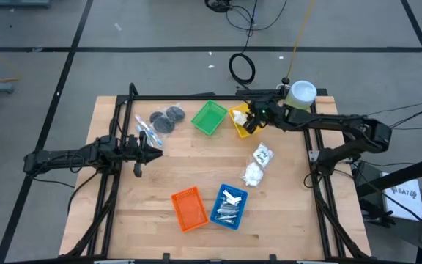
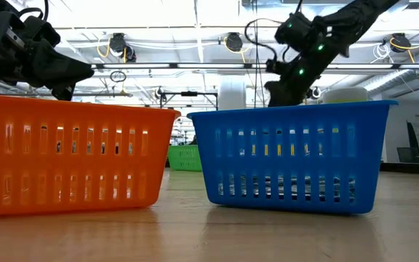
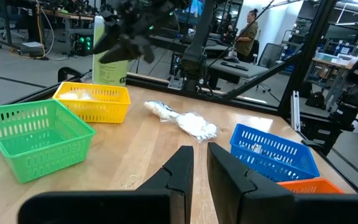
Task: Pick & Place Travel size toiletries
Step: Put the white cotton pack into the yellow bin
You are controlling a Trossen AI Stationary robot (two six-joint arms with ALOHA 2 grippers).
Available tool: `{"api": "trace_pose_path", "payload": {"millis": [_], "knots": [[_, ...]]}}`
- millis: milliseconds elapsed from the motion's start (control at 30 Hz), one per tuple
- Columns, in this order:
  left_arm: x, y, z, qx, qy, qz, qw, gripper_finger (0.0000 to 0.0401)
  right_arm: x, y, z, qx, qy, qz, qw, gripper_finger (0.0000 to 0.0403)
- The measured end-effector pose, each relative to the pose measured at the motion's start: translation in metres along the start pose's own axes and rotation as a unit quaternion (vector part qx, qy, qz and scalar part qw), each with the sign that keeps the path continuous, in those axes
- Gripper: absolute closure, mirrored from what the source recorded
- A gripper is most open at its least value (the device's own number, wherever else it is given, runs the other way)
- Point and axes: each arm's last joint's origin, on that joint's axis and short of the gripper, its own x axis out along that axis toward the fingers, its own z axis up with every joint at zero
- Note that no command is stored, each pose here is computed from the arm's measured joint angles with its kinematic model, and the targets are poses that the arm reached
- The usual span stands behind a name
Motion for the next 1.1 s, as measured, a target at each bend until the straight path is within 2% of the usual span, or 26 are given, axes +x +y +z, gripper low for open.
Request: {"api": "trace_pose_path", "payload": {"millis": [133,200,267,400,633,867,1100], "knots": [[0.000,0.000,0.000,0.000,0.000,0.000,1.000,0.0357,-0.018,0.000,0.002,0.031,-0.001,0.095,0.995,0.0220],[0.000,0.000,0.000,0.000,0.000,0.000,1.000,0.0357,-0.027,0.003,0.001,0.031,0.009,0.146,0.989,0.0223],[0.000,0.000,0.000,0.000,0.000,0.000,1.000,0.0357,-0.036,0.009,-0.003,0.016,0.024,0.169,0.985,0.0227],[0.000,0.000,0.000,0.000,0.000,0.000,1.000,0.0357,-0.054,0.026,-0.013,-0.019,0.064,0.168,0.984,0.0237],[0.000,0.000,0.000,0.000,0.000,0.000,1.000,0.0357,-0.065,0.050,-0.044,-0.018,0.152,0.176,0.972,0.0240],[0.000,0.000,0.000,0.000,0.000,0.000,1.000,0.0357,-0.055,0.053,-0.086,-0.023,0.203,0.167,0.965,0.0243],[0.000,0.000,0.000,0.000,0.000,0.000,1.000,0.0357,-0.045,0.049,-0.106,0.006,0.202,0.157,0.967,0.0242]]}}
